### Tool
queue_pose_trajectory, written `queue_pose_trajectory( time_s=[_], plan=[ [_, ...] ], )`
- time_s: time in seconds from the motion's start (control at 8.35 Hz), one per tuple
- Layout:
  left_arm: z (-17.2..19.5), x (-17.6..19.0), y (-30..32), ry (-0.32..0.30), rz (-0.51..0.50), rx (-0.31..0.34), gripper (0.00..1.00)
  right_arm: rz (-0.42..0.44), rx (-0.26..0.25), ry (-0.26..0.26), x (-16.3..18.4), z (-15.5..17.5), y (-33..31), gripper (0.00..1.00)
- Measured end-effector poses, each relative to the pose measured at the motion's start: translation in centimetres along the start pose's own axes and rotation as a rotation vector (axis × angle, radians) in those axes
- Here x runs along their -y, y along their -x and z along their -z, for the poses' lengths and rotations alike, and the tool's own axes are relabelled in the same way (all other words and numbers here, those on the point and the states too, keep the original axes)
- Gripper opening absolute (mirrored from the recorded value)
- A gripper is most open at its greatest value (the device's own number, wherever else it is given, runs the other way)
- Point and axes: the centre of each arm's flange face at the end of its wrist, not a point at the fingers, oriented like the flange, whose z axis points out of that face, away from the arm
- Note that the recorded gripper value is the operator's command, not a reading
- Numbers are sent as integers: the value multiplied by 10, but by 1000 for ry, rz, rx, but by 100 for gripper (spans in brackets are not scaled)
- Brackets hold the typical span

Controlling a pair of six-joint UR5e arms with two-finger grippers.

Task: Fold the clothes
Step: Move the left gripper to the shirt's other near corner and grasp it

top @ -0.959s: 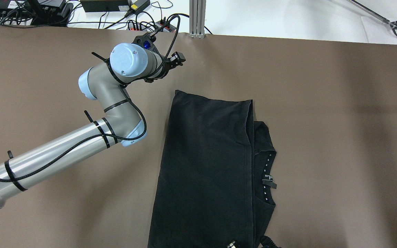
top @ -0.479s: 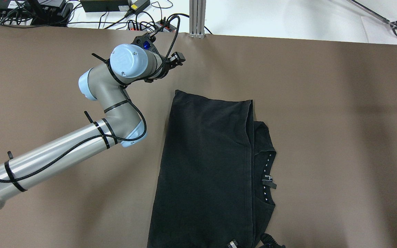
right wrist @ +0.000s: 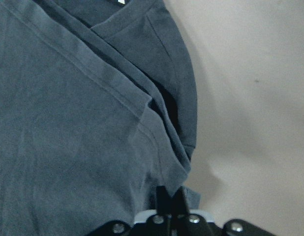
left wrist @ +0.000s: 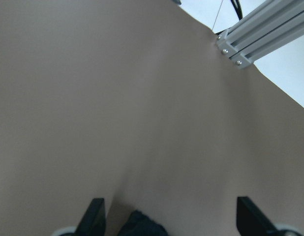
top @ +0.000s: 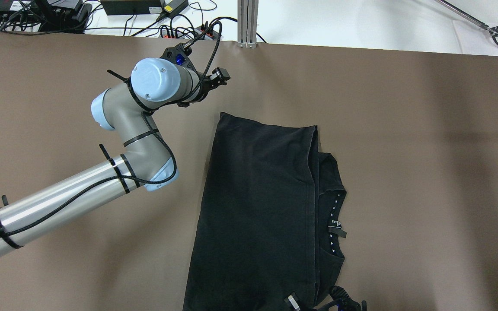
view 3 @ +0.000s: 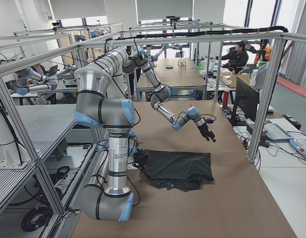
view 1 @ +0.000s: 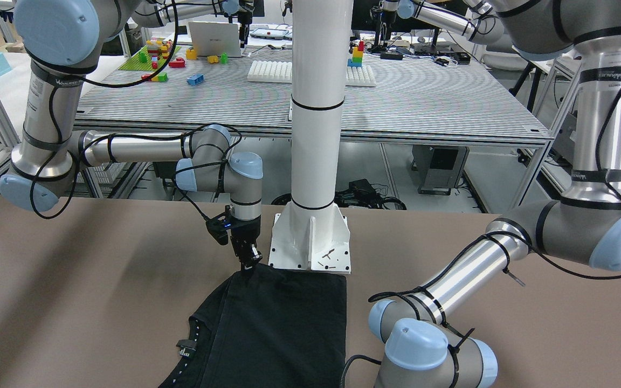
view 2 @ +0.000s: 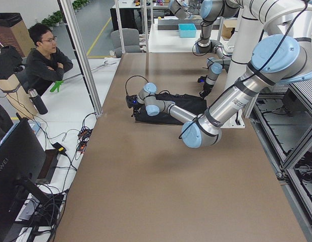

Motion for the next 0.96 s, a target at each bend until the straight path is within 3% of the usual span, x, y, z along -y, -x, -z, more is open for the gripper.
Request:
queue_pose_trajectory(
  time_s=[0.12, 0.6, 0.96],
  plan=[
    [16, -18, 20, 23, 15, -7, 94, -4, 4, 2, 2, 2, 3, 0],
    [116, -154, 140, 156, 115, -44, 94, -5, 4, 3, 2, 3, 2, 0],
    [174, -247, 203, 250, 170, -16, 82, 4, -3, 7, -3, 1, -3, 0]
  ],
)
